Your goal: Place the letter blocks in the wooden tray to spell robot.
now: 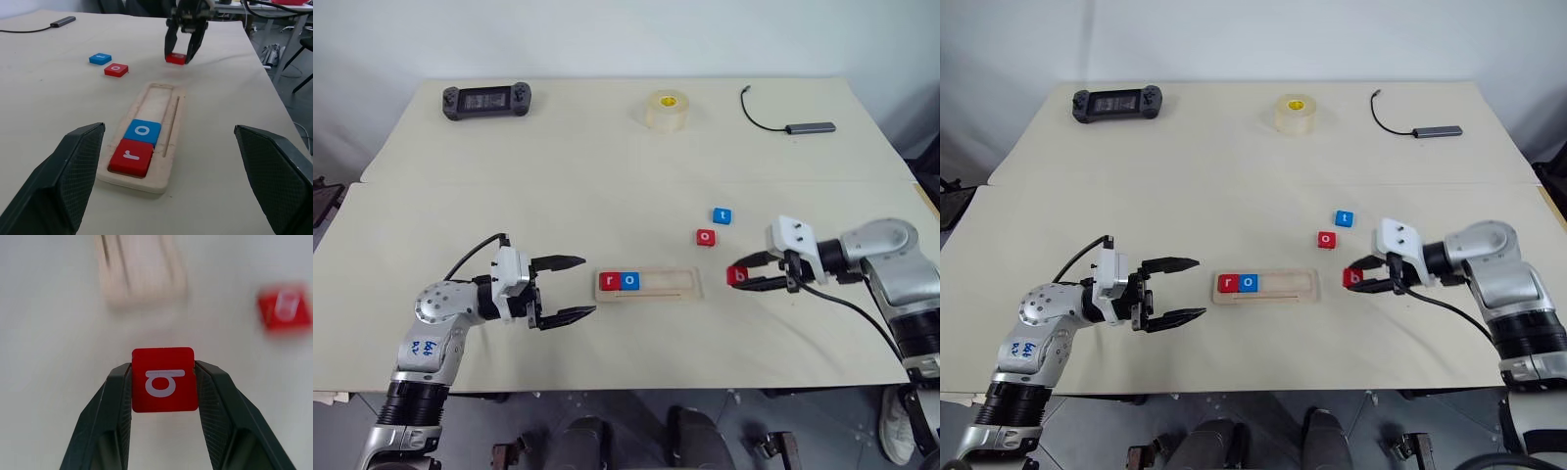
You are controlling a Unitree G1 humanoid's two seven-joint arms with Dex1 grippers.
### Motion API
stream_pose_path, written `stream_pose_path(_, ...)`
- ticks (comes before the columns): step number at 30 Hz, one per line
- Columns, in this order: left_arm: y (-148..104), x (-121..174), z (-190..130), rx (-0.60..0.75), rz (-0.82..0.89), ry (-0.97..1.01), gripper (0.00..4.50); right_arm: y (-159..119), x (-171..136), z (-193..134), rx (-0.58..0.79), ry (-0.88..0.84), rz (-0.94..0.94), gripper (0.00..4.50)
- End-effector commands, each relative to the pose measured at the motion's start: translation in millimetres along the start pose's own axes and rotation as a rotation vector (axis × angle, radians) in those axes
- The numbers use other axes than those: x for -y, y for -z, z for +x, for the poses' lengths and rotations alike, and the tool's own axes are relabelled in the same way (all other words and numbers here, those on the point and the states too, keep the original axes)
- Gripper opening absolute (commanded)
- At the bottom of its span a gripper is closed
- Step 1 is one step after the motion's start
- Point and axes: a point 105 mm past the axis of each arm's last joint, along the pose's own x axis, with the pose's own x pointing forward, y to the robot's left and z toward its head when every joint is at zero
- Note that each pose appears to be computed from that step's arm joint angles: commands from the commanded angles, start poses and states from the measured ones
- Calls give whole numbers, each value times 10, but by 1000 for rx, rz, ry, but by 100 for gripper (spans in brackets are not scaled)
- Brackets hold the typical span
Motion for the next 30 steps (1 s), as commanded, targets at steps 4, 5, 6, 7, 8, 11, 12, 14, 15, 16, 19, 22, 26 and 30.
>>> stream_pose_path(4,-88,46,-51,21,32,-37,450,-530,-35,457,53,-112,-11,147)
stream_pose_path(5,-87,52,-51,21,31,-42,450,-563,-37,519,53,-117,-15,147)
stream_pose_path(6,-84,57,-51,21,29,-46,450,-583,-30,594,47,-115,-14,147)
stream_pose_path(7,-83,60,-50,21,28,-51,450,-593,-23,664,39,-110,-18,147)
stream_pose_path(8,-82,63,-46,21,28,-55,450,-593,-18,726,29,-106,-29,147)
stream_pose_path(11,-86,74,-42,20,30,-67,450,-581,-13,874,9,-101,-50,147)
stream_pose_path(12,-86,80,-45,19,31,-70,450,-584,-8,905,7,-98,-49,147)
stream_pose_path(14,-83,93,-58,15,31,-78,450,-591,-12,934,10,-100,-46,147)
stream_pose_path(15,-82,98,-65,13,31,-81,450,-598,-20,943,14,-104,-47,147)
stream_pose_path(16,-81,104,-74,11,31,-83,450,-607,-29,955,19,-107,-43,147)
stream_pose_path(19,-82,118,-83,9,31,-88,450,-629,-58,1003,32,-115,-44,147)
stream_pose_path(22,-84,124,-84,11,31,-90,450,-633,-75,1033,38,-119,-43,248)
stream_pose_path(26,-77,133,-87,13,28,-90,450,-633,-57,979,44,-104,-34,386)
stream_pose_path(30,-68,134,-84,14,25,-88,450,-654,3,826,63,-63,-16,449)
